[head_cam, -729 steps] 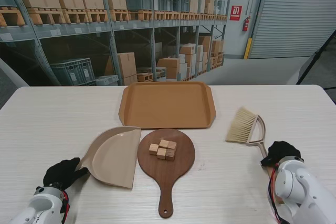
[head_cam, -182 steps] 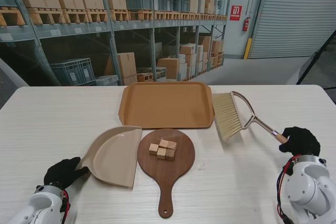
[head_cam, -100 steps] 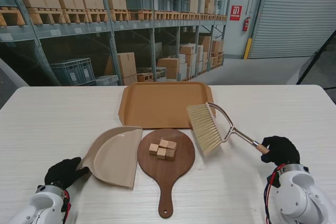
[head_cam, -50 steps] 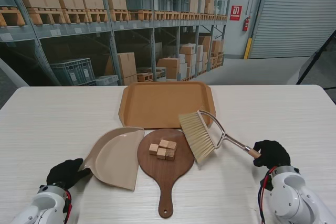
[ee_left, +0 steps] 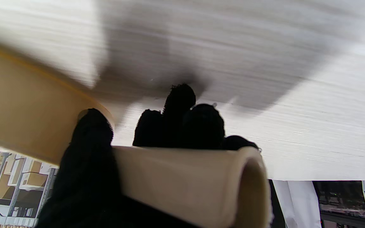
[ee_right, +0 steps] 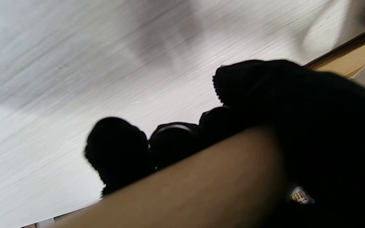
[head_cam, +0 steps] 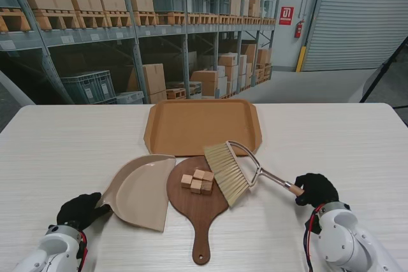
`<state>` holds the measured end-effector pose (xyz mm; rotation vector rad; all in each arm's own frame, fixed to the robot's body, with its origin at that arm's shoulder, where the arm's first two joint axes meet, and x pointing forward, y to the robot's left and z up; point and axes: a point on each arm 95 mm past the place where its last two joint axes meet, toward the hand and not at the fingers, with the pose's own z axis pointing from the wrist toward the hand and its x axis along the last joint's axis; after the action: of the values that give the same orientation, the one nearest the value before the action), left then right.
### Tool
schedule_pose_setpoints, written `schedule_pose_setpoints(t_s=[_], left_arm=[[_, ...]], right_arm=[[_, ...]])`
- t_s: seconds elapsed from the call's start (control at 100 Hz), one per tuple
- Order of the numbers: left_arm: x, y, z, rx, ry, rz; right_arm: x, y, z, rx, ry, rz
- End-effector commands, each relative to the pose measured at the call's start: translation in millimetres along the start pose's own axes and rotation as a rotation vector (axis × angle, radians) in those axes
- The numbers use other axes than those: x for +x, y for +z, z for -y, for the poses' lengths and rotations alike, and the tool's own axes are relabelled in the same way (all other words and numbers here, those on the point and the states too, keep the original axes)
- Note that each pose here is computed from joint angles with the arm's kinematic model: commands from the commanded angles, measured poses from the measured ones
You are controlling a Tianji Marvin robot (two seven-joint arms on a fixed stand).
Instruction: Sweep wood blocks off a wooden cutting board into a dustpan and pour them into a container
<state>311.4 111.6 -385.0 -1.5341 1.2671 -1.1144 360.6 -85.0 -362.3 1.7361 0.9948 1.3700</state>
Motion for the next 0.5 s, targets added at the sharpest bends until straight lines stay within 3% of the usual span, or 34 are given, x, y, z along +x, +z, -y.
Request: schedule_pose_setpoints(t_s=[0.0,0.49], left_arm=[[-0.7,-7.9,-19.8,-0.072,-0.002,0.007],[-0.3,-8.9,-20.0,-0.073,-0.004,0.008]], right_arm=[[5.9,0.3,5.7,0.026,0.008,-0.014],[40.9,25.1,22.4,0.062,0.058,-0.021]])
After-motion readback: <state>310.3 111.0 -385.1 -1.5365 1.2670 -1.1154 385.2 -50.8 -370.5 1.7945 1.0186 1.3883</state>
